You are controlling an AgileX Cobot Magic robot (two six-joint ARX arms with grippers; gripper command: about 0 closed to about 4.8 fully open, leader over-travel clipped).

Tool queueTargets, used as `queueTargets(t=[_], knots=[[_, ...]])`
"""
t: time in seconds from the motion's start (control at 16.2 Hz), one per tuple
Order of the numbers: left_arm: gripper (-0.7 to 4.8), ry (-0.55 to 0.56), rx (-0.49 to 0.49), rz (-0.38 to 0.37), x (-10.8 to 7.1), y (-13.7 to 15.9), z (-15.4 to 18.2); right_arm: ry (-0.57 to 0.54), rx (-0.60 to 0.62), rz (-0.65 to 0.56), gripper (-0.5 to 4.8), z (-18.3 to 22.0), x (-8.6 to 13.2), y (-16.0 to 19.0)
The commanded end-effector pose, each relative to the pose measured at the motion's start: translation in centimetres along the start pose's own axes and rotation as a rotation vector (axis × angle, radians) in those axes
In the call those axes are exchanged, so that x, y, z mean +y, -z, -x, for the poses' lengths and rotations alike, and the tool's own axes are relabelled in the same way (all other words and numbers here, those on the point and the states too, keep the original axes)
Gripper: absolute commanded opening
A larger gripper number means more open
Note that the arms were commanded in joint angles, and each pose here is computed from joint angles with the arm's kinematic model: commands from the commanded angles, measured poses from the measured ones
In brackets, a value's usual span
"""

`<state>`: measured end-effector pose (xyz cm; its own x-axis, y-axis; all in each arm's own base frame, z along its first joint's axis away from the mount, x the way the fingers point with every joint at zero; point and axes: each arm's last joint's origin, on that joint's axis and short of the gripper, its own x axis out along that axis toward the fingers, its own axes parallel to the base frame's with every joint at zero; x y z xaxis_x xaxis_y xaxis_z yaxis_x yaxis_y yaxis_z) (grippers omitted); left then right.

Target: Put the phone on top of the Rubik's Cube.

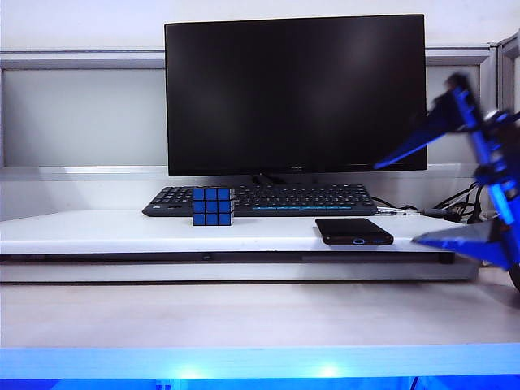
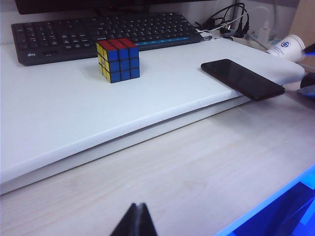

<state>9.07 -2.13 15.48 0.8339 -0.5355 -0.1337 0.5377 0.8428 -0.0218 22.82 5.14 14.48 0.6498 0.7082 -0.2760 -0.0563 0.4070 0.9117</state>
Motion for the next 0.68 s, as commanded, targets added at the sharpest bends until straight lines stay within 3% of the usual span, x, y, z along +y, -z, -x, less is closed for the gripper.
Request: queueTargets(t=[0.06, 0.31, 0.62, 0.68], knots=[[-0.06, 0.017, 0.019, 0.014, -0.1, 0.2, 0.0, 0.006, -0.004, -0.003, 4.79, -0.9, -0.8, -0.4], [-0.06, 0.019, 0.019, 0.014, -0.1, 0.2, 0.0, 0.034, -0.011, -0.019, 4.79, -1.9, -1.9, -0.6], [-0.06, 0.013, 0.019, 0.014, 0.0, 0.2, 0.0, 0.022, 0.006, -0.021, 4.79, -3.8, -1.7, -1.6], [-0.06, 0.013, 0.019, 0.014, 0.0, 0.2, 0.0, 0.025, 0.008, -0.034, 4.47, -4.0, -1.8, -1.5]])
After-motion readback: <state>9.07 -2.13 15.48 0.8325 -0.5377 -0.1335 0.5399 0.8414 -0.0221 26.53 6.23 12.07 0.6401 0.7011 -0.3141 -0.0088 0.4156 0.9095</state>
